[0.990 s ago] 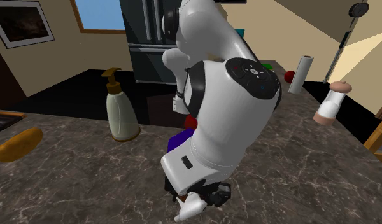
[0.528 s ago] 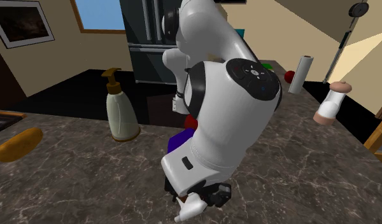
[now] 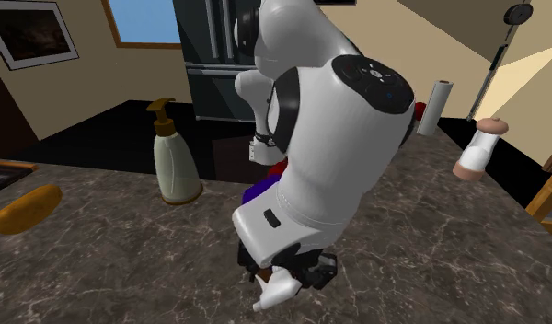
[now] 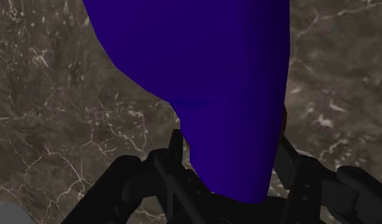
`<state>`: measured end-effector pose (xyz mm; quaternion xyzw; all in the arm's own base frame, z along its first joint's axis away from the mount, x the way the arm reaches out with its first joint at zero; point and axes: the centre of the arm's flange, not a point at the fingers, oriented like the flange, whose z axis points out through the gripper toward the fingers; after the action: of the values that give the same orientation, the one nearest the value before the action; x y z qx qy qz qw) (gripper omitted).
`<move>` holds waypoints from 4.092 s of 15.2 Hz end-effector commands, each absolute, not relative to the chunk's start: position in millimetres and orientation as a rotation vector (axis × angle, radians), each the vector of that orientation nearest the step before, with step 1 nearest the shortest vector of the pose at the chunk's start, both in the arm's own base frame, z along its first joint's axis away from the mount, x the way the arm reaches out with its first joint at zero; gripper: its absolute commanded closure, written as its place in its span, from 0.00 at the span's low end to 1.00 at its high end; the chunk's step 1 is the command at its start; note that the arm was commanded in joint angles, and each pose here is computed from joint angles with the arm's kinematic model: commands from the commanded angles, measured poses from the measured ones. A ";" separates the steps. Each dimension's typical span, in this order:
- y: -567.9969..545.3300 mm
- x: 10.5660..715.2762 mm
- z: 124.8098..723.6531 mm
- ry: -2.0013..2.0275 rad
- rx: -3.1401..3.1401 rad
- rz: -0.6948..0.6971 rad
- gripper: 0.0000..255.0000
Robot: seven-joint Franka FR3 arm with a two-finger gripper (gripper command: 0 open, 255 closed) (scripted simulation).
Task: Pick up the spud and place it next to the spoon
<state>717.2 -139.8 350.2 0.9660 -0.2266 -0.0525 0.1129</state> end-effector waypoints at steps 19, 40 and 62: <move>-140.4 717.6 455.2 -0.665 2.834 -0.154 1.00; 1.2 510.5 463.5 -0.665 2.834 -0.154 1.00; 165.2 270.8 464.5 -0.665 2.834 -0.154 1.00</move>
<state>283.9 157.3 464.3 0.9661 -0.2260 -0.0526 0.1129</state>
